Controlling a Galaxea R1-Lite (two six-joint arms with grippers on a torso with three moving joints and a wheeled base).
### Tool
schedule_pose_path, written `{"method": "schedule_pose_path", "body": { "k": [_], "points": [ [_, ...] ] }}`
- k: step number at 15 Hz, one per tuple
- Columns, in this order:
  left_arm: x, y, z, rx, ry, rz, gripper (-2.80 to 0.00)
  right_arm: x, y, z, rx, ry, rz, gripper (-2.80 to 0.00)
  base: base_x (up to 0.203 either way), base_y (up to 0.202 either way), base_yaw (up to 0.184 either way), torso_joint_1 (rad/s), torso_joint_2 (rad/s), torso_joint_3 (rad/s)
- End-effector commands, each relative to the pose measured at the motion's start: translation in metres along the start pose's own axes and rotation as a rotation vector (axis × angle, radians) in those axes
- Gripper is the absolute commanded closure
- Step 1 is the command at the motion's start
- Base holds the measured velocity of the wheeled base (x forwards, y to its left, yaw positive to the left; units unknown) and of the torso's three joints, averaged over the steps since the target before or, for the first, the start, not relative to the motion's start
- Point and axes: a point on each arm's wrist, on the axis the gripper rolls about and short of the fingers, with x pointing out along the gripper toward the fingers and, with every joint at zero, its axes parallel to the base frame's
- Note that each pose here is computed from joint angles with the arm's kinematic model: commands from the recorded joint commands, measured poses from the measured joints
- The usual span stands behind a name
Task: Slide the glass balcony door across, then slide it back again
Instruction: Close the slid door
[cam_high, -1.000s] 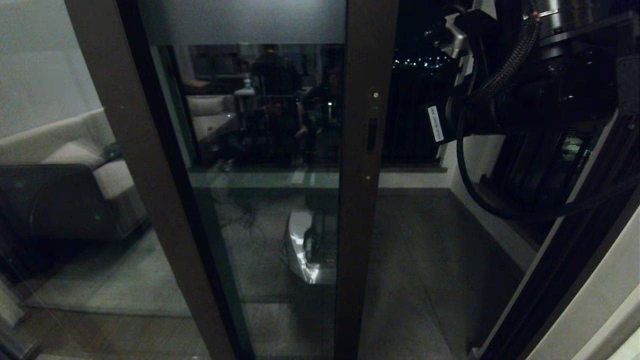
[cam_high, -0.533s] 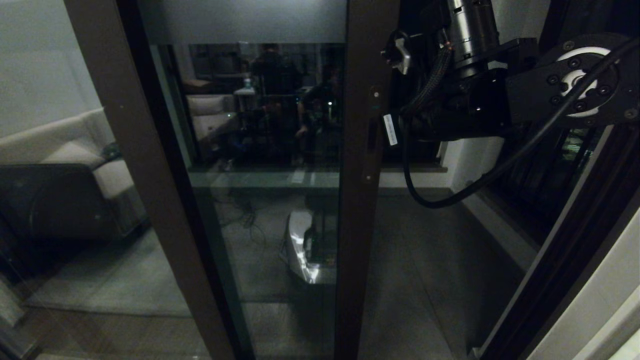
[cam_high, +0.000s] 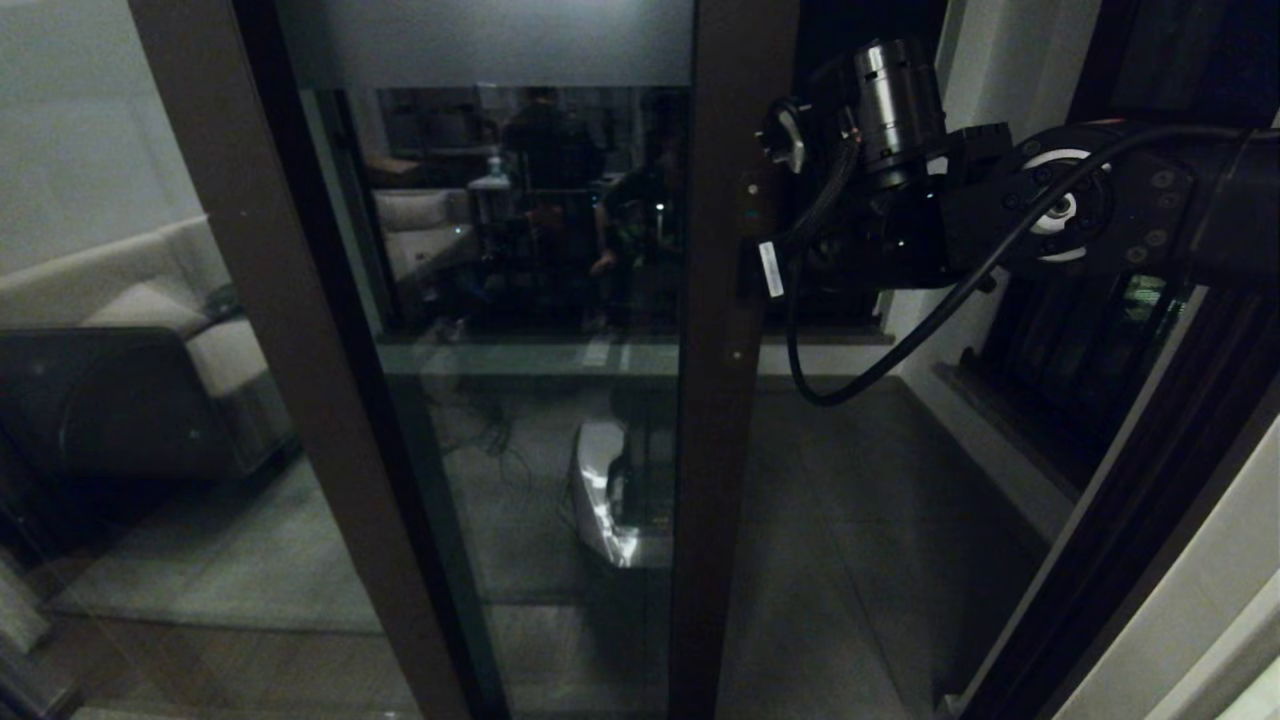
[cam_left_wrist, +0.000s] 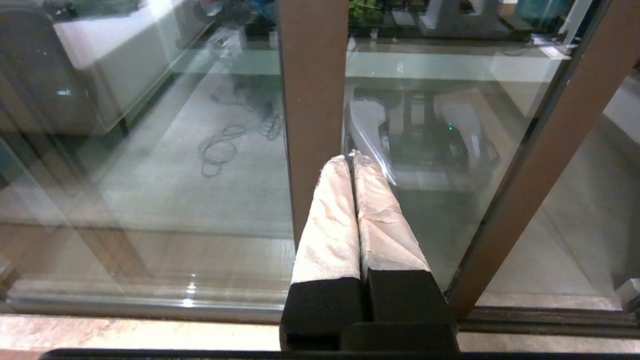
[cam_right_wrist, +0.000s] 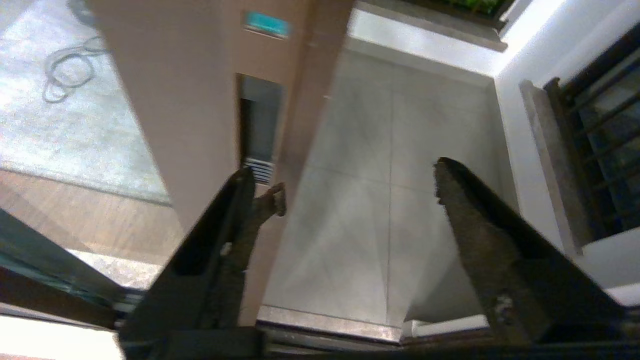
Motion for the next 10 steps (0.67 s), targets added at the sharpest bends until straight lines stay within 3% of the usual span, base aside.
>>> {"method": "schedule_pose_path", "body": {
  "k": [1, 10],
  "points": [
    [0.0, 0.0, 0.0, 0.0, 0.0, 0.0, 0.0, 0.007, 0.001, -0.002, 0.006, -0.008, -0.008, -2.8, 0.0, 0.0, 0.0, 0.0, 0.0, 0.0],
    [0.0, 0.0, 0.0, 0.0, 0.0, 0.0, 0.0, 0.024, -0.009, -0.007, -0.005, -0.002, -0.042, -2.8, 0.0, 0.0, 0.0, 0.0, 0.0, 0.0]
  ]
}}
